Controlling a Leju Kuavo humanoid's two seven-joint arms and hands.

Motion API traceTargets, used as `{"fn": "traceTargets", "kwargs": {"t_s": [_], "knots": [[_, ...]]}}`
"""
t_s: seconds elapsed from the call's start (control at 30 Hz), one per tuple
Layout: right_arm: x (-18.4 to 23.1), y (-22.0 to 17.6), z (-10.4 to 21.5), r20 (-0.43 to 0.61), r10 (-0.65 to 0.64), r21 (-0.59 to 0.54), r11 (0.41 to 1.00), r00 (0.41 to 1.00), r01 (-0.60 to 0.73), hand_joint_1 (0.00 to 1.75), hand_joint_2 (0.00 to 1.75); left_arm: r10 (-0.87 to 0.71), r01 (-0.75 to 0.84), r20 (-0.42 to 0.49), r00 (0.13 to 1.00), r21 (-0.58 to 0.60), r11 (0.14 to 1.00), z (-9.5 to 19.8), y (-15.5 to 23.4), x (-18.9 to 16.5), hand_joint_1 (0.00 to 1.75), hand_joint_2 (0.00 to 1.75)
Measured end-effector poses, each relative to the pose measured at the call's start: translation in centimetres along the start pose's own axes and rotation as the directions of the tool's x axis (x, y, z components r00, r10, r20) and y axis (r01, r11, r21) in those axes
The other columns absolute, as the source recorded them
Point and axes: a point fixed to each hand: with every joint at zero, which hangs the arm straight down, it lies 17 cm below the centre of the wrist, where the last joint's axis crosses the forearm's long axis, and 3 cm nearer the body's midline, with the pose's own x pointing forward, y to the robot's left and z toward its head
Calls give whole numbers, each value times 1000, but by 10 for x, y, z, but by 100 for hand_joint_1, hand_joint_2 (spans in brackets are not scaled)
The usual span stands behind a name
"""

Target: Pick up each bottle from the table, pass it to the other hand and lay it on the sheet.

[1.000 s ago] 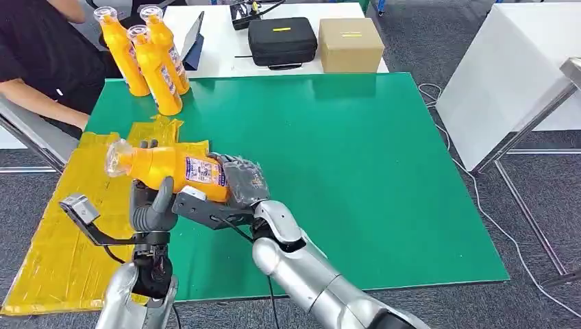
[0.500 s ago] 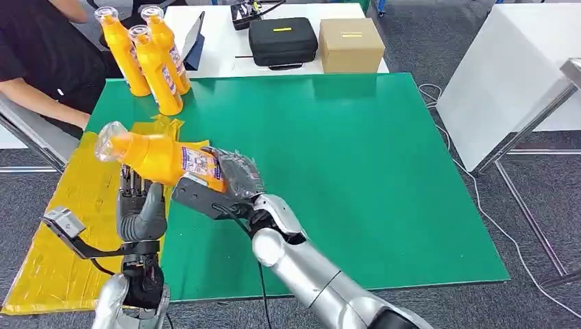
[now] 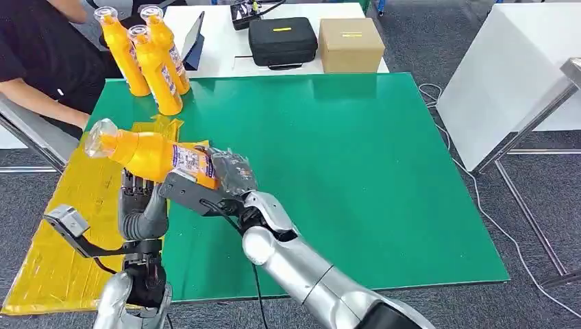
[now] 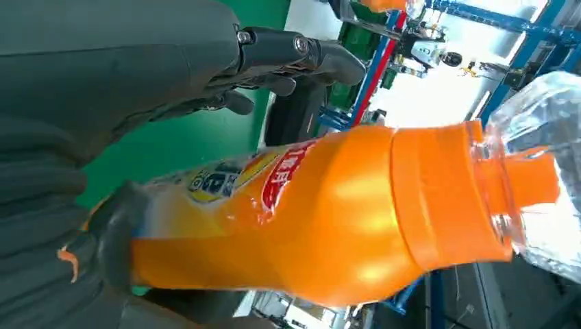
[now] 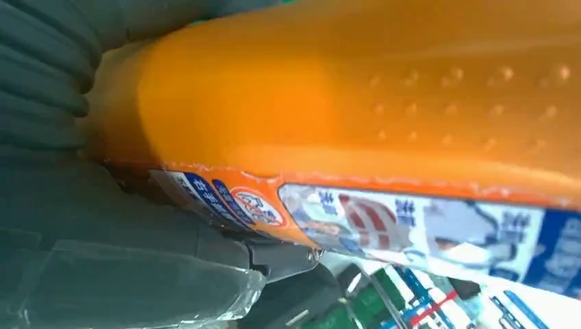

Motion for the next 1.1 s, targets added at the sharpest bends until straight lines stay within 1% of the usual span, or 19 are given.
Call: {"fn": "traceTargets", "kwargs": {"t_s": [0.13,0.5,0.7,0.9,1.1], "knots": [[7,4,0,11,29,-12,1000,1000,-29,175,175,-33,33,21,999,20,999,-2,3,5,0,175],[17,9,-1,38,59,-4,998,998,-59,175,175,-39,38,24,999,24,999,-3,4,6,0,175],[15,17,1,22,56,24,998,998,-57,175,175,-63,63,15,998,20,998,-3,2,4,0,175],[12,15,1,24,130,8,991,991,-130,175,175,-108,108,-7,994,-26,994,-4,-10,-4,0,175],[6,34,7,8,207,84,975,978,-207,175,175,-143,143,-26,989,-24,990,0,-4,-9,0,175]]}}
